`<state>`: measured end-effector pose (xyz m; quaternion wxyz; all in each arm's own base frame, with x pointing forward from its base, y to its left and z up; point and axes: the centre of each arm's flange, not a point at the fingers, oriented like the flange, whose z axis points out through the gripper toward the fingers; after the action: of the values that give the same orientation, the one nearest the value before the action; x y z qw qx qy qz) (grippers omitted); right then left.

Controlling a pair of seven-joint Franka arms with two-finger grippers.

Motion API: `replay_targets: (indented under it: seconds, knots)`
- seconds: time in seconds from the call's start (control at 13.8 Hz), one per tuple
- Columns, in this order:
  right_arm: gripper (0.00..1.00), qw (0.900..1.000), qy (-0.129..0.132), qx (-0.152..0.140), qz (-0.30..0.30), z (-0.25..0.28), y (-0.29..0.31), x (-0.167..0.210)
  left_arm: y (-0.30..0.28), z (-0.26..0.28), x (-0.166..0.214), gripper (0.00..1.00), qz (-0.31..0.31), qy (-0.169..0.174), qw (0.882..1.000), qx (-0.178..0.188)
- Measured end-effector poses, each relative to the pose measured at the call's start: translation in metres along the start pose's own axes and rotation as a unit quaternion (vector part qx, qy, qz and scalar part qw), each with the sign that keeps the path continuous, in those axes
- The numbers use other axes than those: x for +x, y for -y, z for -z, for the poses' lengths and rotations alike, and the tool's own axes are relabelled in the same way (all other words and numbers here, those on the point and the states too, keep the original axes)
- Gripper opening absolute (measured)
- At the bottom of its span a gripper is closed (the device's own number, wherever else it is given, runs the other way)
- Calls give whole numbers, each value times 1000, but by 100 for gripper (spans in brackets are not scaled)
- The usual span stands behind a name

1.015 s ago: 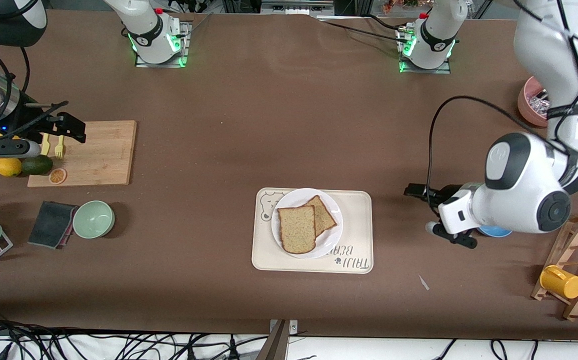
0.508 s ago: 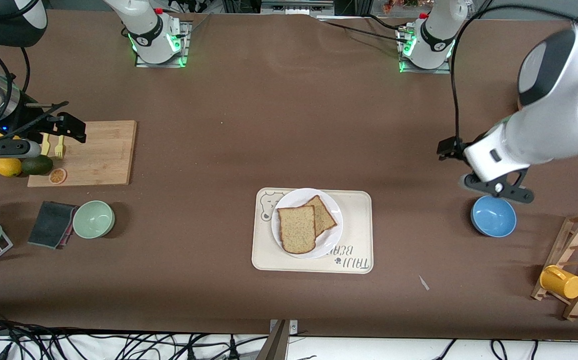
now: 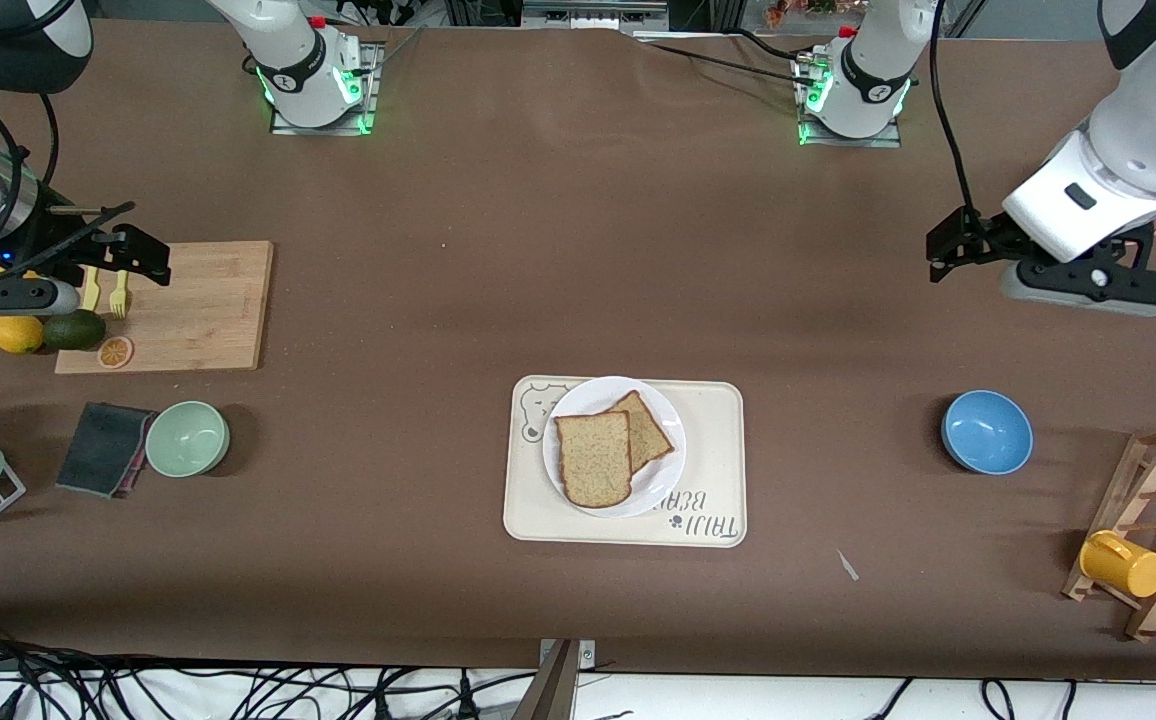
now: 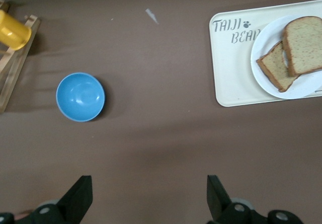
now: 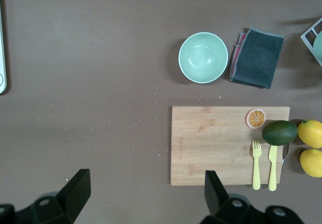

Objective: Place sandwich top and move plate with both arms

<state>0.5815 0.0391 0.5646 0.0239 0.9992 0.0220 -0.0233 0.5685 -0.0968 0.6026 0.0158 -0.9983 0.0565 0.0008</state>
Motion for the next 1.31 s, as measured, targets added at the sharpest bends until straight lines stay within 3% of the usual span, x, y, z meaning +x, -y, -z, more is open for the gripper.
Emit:
replay_targets:
  seconds: [0.29,1.31]
  knots:
    - [100,1000,0,0,-1,0,0,0,1,-14,-23,100,15,16,1000,7]
    - [100,1000,2,0,-1,-2,0,0,2,-17,-21,100,22,15,1000,3]
